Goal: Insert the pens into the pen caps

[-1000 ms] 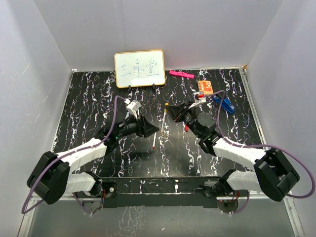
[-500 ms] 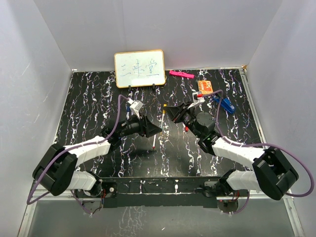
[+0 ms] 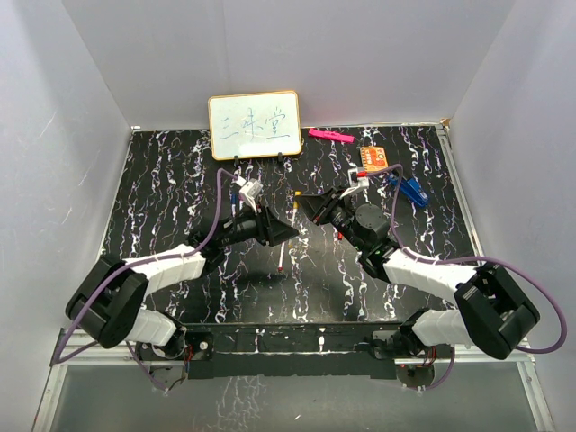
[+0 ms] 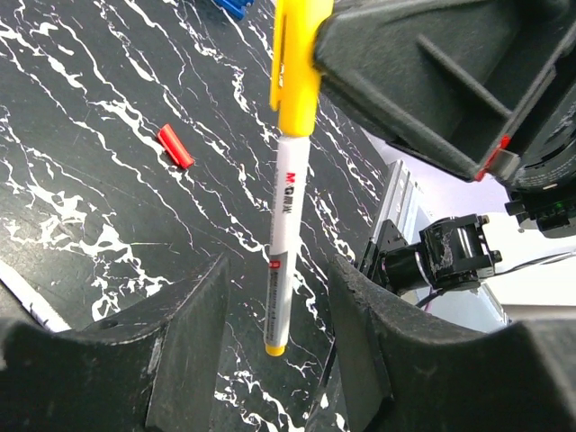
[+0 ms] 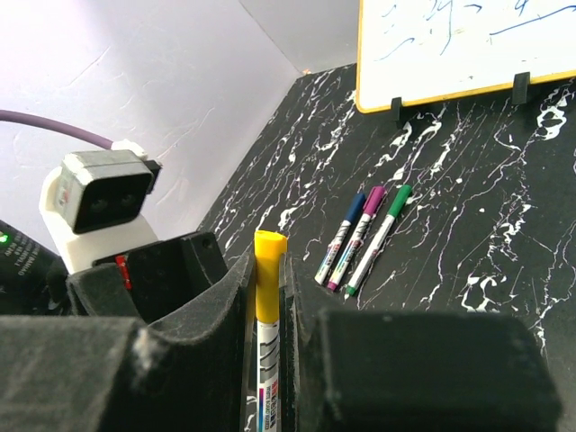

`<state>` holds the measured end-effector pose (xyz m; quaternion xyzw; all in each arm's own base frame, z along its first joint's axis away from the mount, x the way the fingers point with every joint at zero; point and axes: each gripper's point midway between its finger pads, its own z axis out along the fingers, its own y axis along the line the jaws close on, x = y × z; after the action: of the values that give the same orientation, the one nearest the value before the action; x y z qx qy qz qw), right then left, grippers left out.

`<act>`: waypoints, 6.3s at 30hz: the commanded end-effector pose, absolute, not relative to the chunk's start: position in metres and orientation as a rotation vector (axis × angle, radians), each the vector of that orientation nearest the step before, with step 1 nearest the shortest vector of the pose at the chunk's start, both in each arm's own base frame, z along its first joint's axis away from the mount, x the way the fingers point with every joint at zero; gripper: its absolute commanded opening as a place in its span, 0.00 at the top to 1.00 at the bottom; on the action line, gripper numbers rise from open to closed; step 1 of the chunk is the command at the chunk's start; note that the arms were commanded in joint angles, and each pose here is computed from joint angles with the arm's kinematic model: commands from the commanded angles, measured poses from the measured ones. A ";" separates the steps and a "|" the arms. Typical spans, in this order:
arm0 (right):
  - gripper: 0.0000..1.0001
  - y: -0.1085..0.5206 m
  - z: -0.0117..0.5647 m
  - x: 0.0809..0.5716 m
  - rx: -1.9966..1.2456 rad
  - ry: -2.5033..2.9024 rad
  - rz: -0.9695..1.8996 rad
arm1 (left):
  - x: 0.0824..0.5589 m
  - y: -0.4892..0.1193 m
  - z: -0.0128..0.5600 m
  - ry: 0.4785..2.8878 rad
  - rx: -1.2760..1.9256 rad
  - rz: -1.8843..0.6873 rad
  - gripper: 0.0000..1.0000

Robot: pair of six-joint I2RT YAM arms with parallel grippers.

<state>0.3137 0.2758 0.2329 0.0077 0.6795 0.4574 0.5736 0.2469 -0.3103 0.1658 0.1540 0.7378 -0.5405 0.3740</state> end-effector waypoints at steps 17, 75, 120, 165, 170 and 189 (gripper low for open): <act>1.00 0.294 0.241 0.307 -0.065 1.573 1.161 | 0.250 -0.321 0.210 1.718 0.415 -1.465 1.00; 0.89 0.256 0.237 0.310 0.070 1.708 0.628 | 0.319 -0.243 0.152 2.106 0.195 -0.698 1.00; 0.87 0.253 0.191 0.315 0.096 1.886 0.497 | 0.370 -0.230 0.027 2.612 0.058 -0.176 0.81; 0.02 0.153 0.130 0.343 0.407 2.096 0.241 | 0.337 -0.245 0.098 2.486 0.206 -0.254 0.61; 0.02 0.144 0.118 0.343 0.393 2.147 0.187 | 0.290 -0.257 0.073 2.594 0.355 -0.189 0.58; 0.25 0.142 0.098 0.343 0.372 2.191 0.135 | 0.251 -0.261 0.031 2.697 0.436 -0.092 0.54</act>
<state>0.3263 0.1362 0.0744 0.1429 0.8990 0.0398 0.4120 0.2568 -0.2629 0.0399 0.1537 0.9635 -0.0436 0.2150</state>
